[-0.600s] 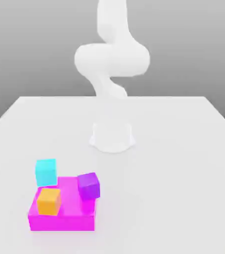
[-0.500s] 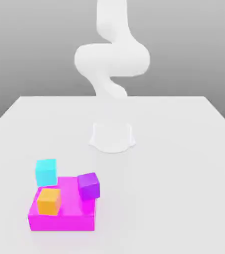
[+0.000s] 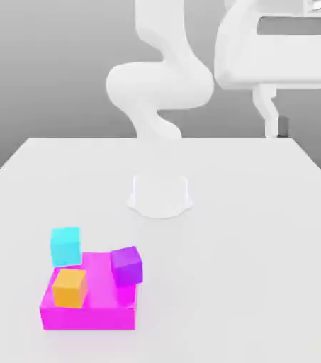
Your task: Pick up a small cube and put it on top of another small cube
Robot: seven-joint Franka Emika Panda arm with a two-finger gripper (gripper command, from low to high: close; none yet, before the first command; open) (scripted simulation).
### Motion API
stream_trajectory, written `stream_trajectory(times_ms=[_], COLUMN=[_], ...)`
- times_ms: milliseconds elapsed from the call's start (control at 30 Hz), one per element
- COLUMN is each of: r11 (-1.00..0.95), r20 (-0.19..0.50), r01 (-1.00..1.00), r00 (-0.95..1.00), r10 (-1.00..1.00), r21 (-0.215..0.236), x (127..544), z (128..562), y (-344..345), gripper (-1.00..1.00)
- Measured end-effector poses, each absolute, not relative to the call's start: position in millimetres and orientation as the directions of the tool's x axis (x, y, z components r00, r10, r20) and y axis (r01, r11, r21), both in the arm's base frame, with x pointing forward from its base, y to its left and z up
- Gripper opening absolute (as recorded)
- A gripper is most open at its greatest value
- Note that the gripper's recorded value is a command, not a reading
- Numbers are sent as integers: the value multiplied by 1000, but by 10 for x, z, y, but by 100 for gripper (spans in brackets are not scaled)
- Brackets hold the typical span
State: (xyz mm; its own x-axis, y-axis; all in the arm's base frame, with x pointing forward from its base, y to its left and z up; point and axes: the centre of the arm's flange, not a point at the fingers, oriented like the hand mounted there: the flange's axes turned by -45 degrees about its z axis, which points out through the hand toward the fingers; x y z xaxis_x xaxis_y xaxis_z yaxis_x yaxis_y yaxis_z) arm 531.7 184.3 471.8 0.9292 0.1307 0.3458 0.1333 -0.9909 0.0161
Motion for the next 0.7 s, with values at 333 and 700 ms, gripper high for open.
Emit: stream_trajectory(times_ms=[333, 700], r11=[-979, -970], r20=[139, 1], r01=[201, 241], r00=[970, 970], r10=[201, 241], r21=[10, 0], x=[5416, 5148], z=[3094, 1418], y=[2804, 3375], gripper=[0, -100])
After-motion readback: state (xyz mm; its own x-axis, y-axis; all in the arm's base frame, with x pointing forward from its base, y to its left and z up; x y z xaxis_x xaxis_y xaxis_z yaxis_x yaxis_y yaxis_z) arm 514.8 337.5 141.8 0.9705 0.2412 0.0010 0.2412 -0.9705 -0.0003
